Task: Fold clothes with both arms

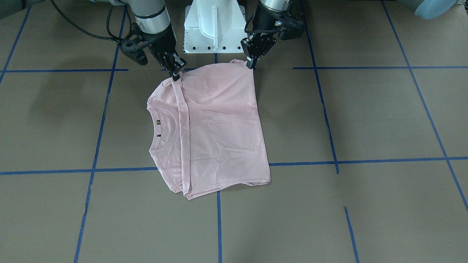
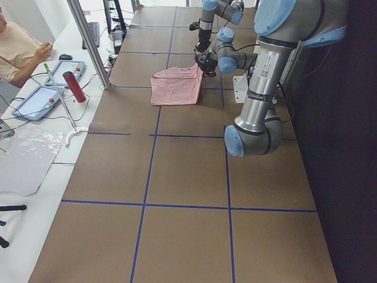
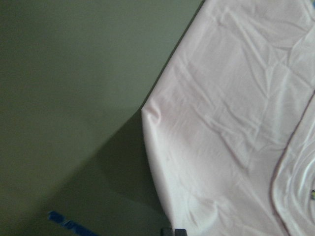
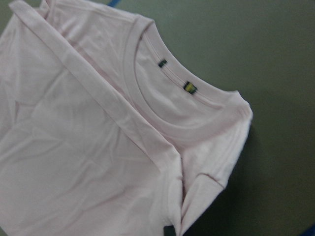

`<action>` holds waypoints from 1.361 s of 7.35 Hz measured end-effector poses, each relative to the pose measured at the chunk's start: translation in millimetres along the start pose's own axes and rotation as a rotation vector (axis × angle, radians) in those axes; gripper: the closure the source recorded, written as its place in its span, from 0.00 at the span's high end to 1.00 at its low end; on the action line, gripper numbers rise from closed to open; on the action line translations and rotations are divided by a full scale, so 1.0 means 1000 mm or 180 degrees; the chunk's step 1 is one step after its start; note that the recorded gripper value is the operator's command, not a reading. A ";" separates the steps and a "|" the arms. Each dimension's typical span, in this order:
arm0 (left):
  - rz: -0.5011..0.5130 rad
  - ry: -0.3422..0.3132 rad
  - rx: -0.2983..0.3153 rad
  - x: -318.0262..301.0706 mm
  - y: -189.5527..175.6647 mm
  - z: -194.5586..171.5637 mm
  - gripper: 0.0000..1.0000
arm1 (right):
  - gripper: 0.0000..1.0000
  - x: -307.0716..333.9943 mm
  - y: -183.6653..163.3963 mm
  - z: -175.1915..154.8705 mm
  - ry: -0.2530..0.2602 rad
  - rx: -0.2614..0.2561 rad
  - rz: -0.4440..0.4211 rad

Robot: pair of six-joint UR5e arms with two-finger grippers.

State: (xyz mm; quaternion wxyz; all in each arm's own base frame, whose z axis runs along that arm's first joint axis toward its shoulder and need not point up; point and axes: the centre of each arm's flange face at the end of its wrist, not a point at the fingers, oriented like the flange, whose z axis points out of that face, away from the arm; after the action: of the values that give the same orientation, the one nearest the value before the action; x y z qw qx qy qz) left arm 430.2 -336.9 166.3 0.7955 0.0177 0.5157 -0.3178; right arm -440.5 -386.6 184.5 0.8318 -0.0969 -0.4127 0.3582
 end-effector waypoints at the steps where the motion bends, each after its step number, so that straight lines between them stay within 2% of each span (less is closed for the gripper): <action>1: 0.0094 -0.0012 0.0172 0.014 -0.031 0.019 0.00 | 0.00 -0.032 -0.028 0.004 0.0020 0.0043 0.0059; 3: 0.0196 -0.0052 0.0391 0.027 -0.075 0.066 0.00 | 0.00 -0.082 -0.075 0.033 -0.0060 0.0052 0.0174; 5: 0.0269 -0.0077 0.0497 0.037 -0.099 0.102 0.00 | 0.00 -0.109 -0.111 0.060 -0.0089 0.0038 0.0249; 6: 0.0306 -0.0088 0.0533 0.040 -0.108 0.117 0.08 | 0.17 -0.122 -0.119 0.071 -0.0052 0.0049 0.0268; 7: 0.0392 -0.0101 0.0607 0.039 -0.123 0.139 0.61 | 0.50 -0.134 -0.127 0.087 -0.0034 0.0060 0.0253; 8: 0.0548 -0.0116 0.0724 0.037 -0.149 0.168 0.97 | 0.99 -0.149 -0.143 0.115 -0.0077 0.0065 0.0203; 9: 0.0753 -0.0099 0.0837 0.034 -0.182 0.194 1.00 | 1.00 -0.163 -0.169 0.141 -0.0161 0.0086 0.0111; 10: 0.0920 -0.0031 0.0926 0.030 -0.210 0.207 1.00 | 1.00 -0.169 -0.201 0.151 -0.0224 0.0143 -0.0055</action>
State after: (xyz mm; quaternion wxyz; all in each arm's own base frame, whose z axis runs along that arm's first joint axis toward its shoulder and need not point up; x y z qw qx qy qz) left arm 495.6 -592.5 300.9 0.8243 0.2047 0.4526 -0.2714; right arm -519.4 -666.3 268.9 0.8218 -0.0620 -0.4344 0.3634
